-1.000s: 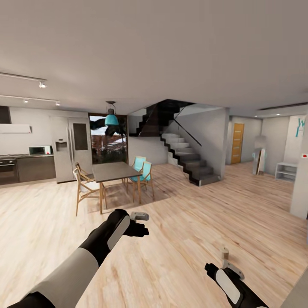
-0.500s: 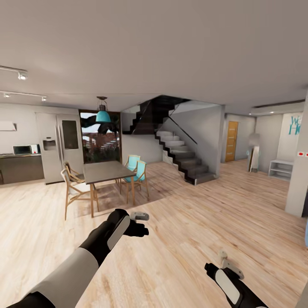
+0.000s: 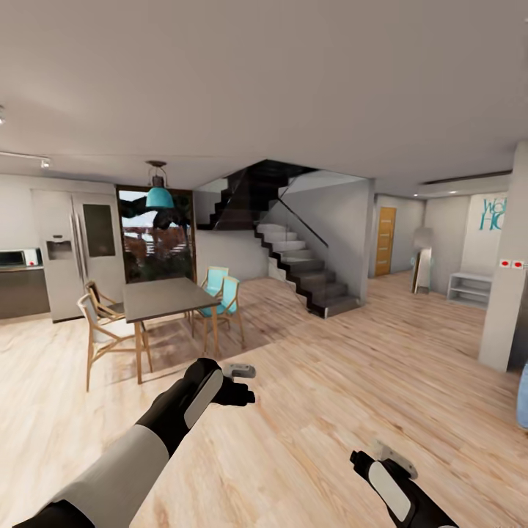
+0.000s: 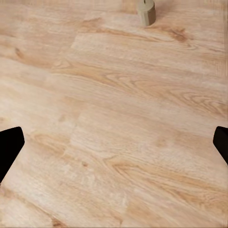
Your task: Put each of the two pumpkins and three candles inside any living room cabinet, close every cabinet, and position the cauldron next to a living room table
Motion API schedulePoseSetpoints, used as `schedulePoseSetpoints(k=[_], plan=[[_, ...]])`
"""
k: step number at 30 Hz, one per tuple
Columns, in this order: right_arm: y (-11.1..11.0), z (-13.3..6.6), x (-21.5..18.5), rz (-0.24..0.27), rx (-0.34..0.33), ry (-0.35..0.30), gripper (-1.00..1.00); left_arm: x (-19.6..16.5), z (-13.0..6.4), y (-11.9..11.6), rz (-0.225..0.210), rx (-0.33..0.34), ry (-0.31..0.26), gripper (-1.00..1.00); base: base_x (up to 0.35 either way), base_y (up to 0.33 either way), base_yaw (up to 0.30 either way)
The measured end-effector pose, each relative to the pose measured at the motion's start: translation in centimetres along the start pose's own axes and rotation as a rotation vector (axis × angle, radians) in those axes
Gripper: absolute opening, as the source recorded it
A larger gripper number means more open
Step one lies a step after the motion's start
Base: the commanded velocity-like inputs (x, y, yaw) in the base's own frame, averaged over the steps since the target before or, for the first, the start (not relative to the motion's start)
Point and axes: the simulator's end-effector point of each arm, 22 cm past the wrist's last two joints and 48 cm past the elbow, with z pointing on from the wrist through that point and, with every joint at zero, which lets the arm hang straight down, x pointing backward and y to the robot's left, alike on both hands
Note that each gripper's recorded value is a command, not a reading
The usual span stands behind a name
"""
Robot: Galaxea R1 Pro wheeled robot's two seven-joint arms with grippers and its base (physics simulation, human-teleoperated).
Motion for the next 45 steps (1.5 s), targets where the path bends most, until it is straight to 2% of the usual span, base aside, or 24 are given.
schedulePoseSetpoints(k=[15, 45], plan=[[-0.91, 0.32, 0.53, -0.013, 0.020, 0.009, 1.00, 0.02, 0.10, -0.09, 0.002, -0.001, 0.001, 1.00, 0.281, -0.139, -0.246], [-0.48, 0.28, 0.49, -0.004, 0.015, -0.009, 1.00, 0.00, 0.11, -0.08, 0.003, -0.002, 0.000, 1.00, 0.233, -0.066, -0.006]])
